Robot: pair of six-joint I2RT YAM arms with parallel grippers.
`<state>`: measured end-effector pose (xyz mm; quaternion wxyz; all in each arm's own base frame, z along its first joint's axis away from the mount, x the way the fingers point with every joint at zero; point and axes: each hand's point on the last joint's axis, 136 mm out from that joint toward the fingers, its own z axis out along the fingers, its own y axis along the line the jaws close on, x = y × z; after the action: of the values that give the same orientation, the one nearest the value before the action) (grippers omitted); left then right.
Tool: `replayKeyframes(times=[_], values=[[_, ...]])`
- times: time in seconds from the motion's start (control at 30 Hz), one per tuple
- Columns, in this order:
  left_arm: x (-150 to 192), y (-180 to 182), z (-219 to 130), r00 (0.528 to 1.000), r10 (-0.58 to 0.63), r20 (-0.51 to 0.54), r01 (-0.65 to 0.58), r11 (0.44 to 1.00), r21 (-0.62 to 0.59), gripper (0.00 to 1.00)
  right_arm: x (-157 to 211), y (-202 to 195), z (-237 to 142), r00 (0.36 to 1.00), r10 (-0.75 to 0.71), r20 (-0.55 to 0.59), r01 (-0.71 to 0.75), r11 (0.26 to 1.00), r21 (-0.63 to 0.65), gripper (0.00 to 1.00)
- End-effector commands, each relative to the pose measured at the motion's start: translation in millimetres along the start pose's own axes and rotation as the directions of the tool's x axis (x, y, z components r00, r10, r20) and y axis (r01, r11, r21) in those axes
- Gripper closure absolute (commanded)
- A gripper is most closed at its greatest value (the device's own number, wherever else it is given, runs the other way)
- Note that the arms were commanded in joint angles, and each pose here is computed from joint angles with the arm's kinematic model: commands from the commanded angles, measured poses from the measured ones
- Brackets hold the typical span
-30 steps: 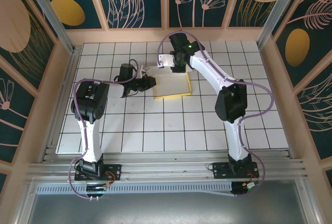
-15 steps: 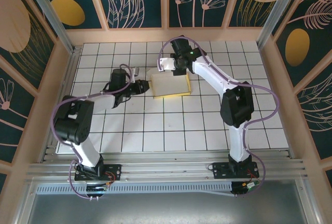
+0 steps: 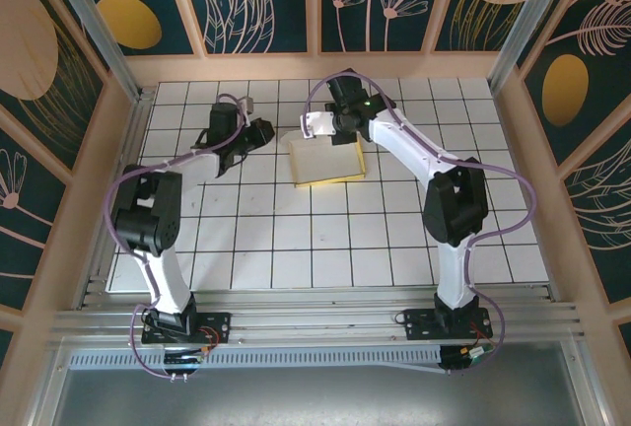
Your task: Fold the paper box
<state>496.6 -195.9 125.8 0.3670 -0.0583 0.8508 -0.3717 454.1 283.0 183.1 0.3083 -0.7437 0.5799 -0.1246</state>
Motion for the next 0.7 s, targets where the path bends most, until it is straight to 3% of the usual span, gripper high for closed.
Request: replayKeyframes(times=[0.0, 0.23, 0.67], values=[[24.1, -6.2, 16.7, 0.988, -0.06, -0.139, 0.073, 0.994, 0.085, 0.92, -4.4, -12.9, -9.4, 1.0, -0.004, 0.012, 0.004, 1.0, 0.021, 1.0], [41.5, -4.5, 11.4, 0.985, -0.064, -0.163, 0.083, 0.99, 0.112, 0.93, -3.1, -10.8, 0.1, 1.0, 0.008, 0.005, -0.008, 1.0, 0.001, 1.0], [24.4, -5.7, 26.1, 0.99, -0.009, -0.141, 0.024, 0.994, 0.108, 0.9, -7.9, -7.3, 6.2, 0.999, 0.012, 0.049, -0.01, 0.999, -0.041, 1.0]])
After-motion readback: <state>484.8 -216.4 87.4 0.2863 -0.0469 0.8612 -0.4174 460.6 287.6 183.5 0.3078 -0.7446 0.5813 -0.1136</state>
